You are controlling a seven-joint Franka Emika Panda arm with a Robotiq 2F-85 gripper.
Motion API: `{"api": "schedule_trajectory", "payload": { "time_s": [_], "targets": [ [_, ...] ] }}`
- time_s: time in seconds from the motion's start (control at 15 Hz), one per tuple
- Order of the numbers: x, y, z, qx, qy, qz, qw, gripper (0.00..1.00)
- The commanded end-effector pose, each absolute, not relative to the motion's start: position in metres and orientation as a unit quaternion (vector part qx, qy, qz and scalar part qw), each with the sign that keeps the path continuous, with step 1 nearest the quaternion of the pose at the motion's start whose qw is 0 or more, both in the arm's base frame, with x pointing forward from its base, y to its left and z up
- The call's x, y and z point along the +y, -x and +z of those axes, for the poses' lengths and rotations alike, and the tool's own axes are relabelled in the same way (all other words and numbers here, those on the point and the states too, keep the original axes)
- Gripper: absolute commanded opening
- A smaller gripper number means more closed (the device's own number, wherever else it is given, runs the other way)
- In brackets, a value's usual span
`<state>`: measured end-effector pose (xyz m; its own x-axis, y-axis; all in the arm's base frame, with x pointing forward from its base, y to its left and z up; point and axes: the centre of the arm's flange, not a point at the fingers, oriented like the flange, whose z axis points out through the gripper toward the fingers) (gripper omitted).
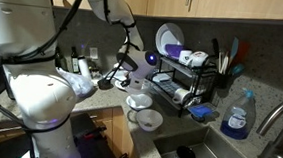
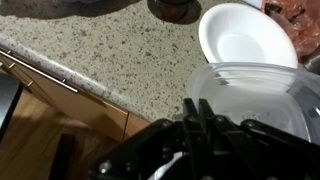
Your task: Pick up the plastic bowl from the bottom compartment of the dish rack and put it on the countertop.
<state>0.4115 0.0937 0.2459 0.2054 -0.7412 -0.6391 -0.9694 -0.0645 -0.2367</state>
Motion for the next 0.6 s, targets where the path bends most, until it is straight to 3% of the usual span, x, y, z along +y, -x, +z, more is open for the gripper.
{"api": "schedule_trajectory", "payload": {
  "time_s": [0.0, 0.53],
  "targets": [
    [0.068, -0.386, 0.270, 0.643, 0.682, 0.147, 0.317, 0.02],
    [0.032, -0.339, 0.291, 0.669, 0.658, 0.111, 0.329, 0.02]
  ]
}}
